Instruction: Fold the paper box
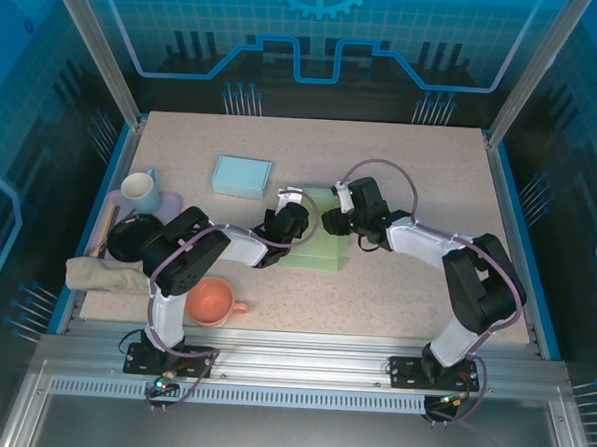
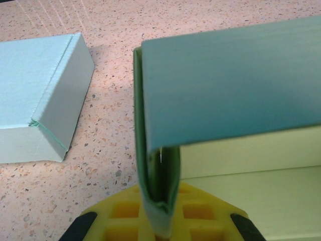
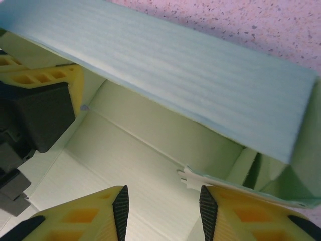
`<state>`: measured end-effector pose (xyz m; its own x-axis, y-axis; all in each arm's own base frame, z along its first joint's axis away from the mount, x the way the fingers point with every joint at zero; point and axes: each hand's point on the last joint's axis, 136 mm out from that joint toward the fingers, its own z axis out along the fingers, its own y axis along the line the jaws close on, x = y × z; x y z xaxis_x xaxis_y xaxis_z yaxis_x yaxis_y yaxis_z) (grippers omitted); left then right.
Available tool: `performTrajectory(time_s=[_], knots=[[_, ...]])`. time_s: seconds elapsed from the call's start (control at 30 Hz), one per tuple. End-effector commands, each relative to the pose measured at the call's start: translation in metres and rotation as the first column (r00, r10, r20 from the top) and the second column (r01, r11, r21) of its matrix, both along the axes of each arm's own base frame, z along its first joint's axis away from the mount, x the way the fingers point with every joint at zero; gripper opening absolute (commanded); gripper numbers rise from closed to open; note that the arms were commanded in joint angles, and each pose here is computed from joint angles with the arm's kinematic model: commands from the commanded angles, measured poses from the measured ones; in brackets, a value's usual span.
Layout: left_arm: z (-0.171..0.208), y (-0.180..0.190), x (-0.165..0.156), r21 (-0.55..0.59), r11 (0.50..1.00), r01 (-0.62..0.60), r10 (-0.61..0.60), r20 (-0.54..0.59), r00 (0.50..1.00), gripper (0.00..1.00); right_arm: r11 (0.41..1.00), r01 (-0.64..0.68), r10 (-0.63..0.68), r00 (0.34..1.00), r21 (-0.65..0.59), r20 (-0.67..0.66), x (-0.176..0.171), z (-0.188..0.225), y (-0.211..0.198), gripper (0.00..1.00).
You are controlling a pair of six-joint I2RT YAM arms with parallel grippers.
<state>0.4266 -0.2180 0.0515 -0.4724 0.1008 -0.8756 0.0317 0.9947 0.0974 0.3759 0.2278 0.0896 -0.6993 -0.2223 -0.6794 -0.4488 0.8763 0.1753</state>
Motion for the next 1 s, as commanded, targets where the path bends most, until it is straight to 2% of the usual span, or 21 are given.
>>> performTrajectory(time_s=[0.0,0.2,0.3,0.47,0.7,0.97], knots=[[-0.019,0.001,-0.007,0.075,0.997,0.029,-0.024,-0.062,0.998,0.0,1.0,0.013,-0.012,0.999,-0.017,0.033,-0.007,0.018,-0.007,0.44],[-0.018,0.002,-0.007,0.077,0.997,0.027,-0.023,-0.063,0.998,0.0,0.999,0.021,-0.019,0.998,-0.029,0.067,-0.022,0.034,-0.02,0.45],[-0.019,0.002,-0.007,0.077,0.997,0.028,-0.023,-0.064,0.998,0.0,0.993,0.089,-0.078,0.988,-0.079,0.131,-0.019,0.049,-0.039,0.46],[-0.018,0.002,-0.006,0.076,0.997,0.027,-0.022,-0.064,0.998,0.0,0.965,0.182,-0.161,0.98,-0.191,0.121,-0.016,0.028,-0.075,0.49],[-0.019,0.002,-0.007,0.08,0.996,0.028,-0.023,-0.065,0.998,0.0,0.989,0.086,-0.08,0.995,-0.124,0.056,0.002,-0.004,-0.053,0.47],[-0.018,0.001,-0.007,0.08,0.996,0.032,-0.027,-0.064,0.998,0.0,0.999,0.017,-0.015,0.998,-0.046,0.055,0.023,-0.016,-0.027,0.44]])
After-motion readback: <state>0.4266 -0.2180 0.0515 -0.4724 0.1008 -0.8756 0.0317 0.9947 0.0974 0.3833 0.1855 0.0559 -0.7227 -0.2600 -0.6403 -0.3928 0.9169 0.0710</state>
